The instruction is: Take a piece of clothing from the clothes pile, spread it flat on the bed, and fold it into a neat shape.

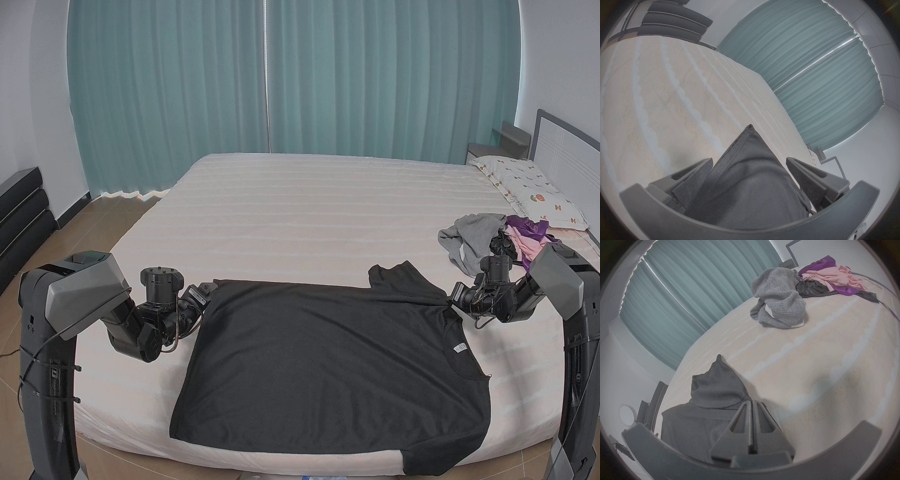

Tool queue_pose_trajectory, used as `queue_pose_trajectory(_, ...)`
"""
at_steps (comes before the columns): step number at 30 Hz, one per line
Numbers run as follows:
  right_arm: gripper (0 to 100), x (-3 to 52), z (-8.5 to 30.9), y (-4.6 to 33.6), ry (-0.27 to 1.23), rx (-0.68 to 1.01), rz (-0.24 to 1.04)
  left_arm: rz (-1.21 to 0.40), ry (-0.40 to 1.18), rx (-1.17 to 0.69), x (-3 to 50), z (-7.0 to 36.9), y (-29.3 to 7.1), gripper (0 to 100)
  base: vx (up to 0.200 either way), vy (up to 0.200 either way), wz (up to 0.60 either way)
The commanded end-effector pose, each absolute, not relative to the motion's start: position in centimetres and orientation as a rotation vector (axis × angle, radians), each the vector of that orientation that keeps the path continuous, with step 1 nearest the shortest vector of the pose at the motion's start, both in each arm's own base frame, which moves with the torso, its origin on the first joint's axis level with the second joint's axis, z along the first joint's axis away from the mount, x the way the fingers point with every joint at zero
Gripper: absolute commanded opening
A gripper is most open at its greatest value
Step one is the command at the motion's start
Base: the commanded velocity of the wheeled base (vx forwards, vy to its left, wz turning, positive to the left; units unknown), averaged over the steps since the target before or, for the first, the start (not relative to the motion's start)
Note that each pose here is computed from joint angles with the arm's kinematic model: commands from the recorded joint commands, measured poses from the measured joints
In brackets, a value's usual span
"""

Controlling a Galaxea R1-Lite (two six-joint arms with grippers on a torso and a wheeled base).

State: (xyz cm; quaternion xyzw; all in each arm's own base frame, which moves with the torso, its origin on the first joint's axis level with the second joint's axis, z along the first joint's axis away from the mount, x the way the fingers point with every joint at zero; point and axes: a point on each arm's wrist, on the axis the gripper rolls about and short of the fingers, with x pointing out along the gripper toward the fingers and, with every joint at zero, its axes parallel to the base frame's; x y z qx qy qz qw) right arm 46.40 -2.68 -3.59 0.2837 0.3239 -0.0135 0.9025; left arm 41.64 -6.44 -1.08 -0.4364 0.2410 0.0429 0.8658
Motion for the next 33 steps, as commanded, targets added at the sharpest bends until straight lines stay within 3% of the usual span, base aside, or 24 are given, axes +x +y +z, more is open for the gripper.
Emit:
queue_pose_trajectory(1,0,45.9,-3.3,-2.8,0.684,0.581,-0.026,0.091,0.504,-0.914,41.6,-1.1,-6.4,100,0.000,0.000,0.00)
queue_pose_trajectory(9,0,45.2,-3.3,-2.4,0.737,0.543,0.012,0.092,0.513,-0.913,41.6,-1.1,-6.5,100,0.000,0.000,0.00)
queue_pose_trajectory(10,100,45.3,-3.2,-2.3,0.734,0.541,0.016,0.094,0.512,-0.912,41.6,-1.1,-6.5,100,0.000,0.000,0.00)
queue_pose_trajectory(19,100,47.4,-1.2,-2.1,0.645,0.540,0.042,0.098,0.517,-0.912,41.5,-1.3,-6.4,100,0.000,0.000,0.00)
queue_pose_trajectory(24,100,48.6,-2.7,-0.1,0.658,0.523,0.075,0.107,0.530,-0.908,41.2,-1.6,-6.3,100,0.000,0.000,0.00)
queue_pose_trajectory(33,100,50.7,-6.1,0.1,0.650,0.546,0.069,0.109,0.533,-0.909,41.1,-1.6,-6.3,100,0.000,0.000,0.00)
